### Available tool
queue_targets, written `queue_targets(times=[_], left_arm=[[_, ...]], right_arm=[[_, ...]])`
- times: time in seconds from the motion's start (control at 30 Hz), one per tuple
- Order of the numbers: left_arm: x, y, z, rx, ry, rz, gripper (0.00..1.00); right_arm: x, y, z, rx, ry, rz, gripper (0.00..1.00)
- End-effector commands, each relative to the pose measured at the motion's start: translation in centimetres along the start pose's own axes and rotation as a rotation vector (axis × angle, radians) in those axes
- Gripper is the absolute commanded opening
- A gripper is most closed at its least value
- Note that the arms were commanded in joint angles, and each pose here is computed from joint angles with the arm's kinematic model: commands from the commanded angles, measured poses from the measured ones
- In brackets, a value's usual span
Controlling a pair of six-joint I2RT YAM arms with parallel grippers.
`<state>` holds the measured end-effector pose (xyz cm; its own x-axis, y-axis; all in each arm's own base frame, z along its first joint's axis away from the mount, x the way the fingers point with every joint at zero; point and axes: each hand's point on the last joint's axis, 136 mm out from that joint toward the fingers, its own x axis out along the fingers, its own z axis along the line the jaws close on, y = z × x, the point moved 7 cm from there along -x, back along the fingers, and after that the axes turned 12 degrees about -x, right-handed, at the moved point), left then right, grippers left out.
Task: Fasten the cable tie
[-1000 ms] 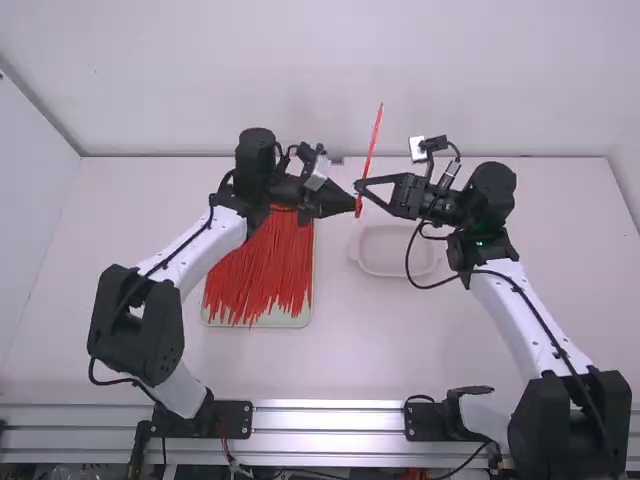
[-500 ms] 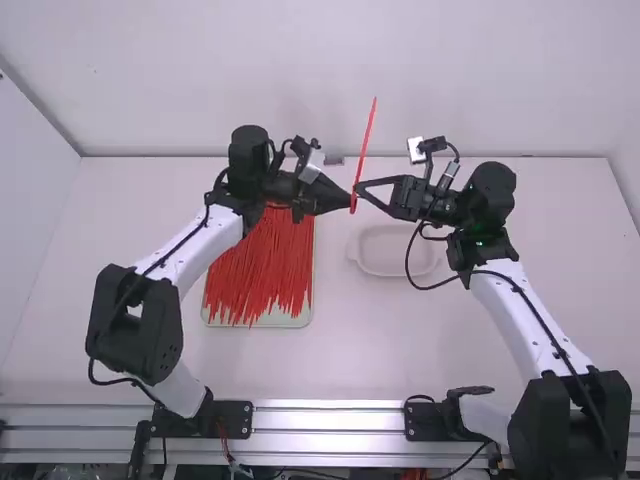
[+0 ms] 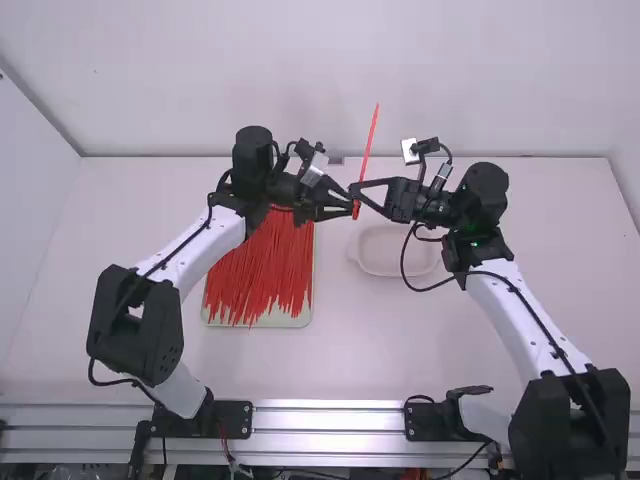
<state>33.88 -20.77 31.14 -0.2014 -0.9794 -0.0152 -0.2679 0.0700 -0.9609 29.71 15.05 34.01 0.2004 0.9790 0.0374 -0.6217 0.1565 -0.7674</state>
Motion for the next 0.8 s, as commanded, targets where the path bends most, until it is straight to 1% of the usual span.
queue_targets(times=[0.0,0.03,0.13,0.27,0.33,0.4,0.5,0.63,0.73,0.77], left_arm=[[-0.1,0.0,0.0,-0.009,-0.007,-0.001,0.59],[-0.1,0.0,0.0,-0.008,-0.008,-0.001,0.99],[-0.1,0.1,0.1,-0.02,-0.016,-0.001,0.99],[-1.1,0.7,1.4,-0.096,-0.13,-0.008,0.99],[-2.1,1.2,2.2,-0.155,-0.204,-0.01,0.99],[-2.7,1.4,2.4,-0.184,-0.23,-0.011,0.99],[-4.3,1.9,2.9,-0.243,-0.284,-0.019,0.99],[-6.8,2.6,3.4,-0.319,-0.349,-0.036,0.99],[-8.7,3.0,3.5,-0.369,-0.387,-0.052,0.99],[-8.8,3.0,3.5,-0.372,-0.389,-0.053,0.99]], right_arm=[[0.0,-0.7,1.2,-0.047,-0.023,-0.001,0.0],[0.0,-0.7,1.2,-0.047,-0.024,-0.001,0.0],[-0.1,-0.7,1.2,-0.056,-0.029,0.005,0.0],[-1.0,-0.7,0.8,-0.057,-0.024,0.018,0.0],[-1.5,-0.2,-0.2,-0.035,0.014,0.025,0.0],[-1.8,0.2,-0.9,-0.023,0.043,0.034,0.0],[-2.6,1.4,-2.5,0.009,0.116,0.054,0.0],[-3.8,3.6,-4.7,0.069,0.264,0.094,0.0],[-4.8,4.9,-5.8,0.106,0.356,0.127,0.0],[-4.8,5.0,-5.8,0.107,0.36,0.129,0.0]])
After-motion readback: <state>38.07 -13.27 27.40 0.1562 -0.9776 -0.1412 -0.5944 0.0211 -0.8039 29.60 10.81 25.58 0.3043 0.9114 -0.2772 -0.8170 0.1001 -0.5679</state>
